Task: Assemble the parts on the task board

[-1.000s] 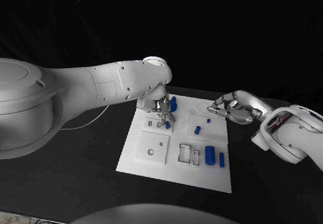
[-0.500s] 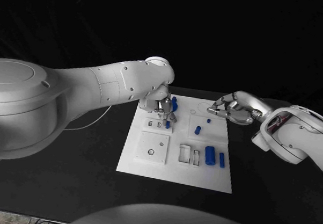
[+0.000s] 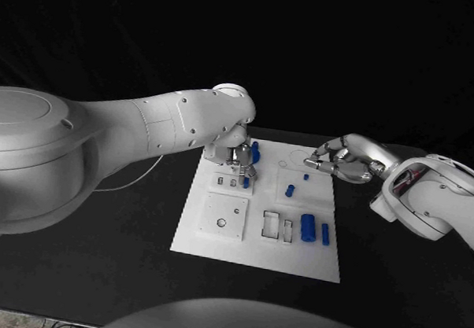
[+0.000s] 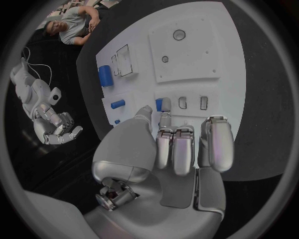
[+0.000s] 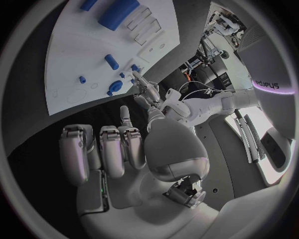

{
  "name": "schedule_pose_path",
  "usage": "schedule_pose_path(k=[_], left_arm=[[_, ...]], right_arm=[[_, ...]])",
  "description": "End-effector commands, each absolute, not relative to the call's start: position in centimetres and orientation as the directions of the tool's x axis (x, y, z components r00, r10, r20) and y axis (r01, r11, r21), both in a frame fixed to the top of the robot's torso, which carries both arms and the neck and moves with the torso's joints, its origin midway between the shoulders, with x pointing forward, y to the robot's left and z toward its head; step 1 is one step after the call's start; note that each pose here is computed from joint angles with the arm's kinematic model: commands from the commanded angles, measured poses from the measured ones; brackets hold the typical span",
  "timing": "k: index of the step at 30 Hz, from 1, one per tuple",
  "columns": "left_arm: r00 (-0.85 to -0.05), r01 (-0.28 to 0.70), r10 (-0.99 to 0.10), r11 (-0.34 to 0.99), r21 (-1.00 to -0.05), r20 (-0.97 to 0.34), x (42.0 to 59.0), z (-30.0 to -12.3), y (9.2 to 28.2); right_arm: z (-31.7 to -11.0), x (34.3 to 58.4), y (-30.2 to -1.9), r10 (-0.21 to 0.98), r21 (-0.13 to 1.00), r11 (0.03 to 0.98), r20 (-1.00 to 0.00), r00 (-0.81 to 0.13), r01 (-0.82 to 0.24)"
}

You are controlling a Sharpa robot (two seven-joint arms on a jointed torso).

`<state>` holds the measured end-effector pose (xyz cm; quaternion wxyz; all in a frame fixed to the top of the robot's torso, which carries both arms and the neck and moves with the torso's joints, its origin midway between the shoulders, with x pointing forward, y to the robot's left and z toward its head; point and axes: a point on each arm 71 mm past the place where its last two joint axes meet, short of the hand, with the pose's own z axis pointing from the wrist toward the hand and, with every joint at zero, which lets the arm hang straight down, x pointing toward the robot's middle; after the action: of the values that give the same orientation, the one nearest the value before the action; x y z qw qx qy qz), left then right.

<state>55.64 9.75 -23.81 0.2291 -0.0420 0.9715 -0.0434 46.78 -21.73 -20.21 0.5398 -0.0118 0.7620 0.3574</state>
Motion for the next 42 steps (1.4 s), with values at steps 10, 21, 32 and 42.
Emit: schedule_pose_path(k=[10, 21, 32, 42], left_arm=[[-0.898, -0.115, -0.083, 0.992, 0.047, -0.433, 55.39, -23.88, 10.59], [-0.897, -0.11, -0.068, 0.991, 0.07, -0.437, 55.47, -24.19, 10.53], [-0.896, -0.104, -0.059, 0.991, 0.079, -0.44, 55.41, -24.41, 10.4], [-0.895, -0.105, -0.06, 0.991, 0.078, -0.442, 55.41, -24.45, 10.52]], right_arm=[[-20.39, 46.72, -21.62, 0.357, 0.532, 0.743, -0.828, -0.431, -0.406], [-20.44, 46.7, -21.54, 0.355, 0.533, 0.743, -0.827, -0.436, -0.406], [-20.57, 46.69, -21.48, 0.353, 0.534, 0.742, -0.825, -0.441, -0.405], [-20.7, 46.69, -21.5, 0.353, 0.535, 0.743, -0.823, -0.444, -0.402]])
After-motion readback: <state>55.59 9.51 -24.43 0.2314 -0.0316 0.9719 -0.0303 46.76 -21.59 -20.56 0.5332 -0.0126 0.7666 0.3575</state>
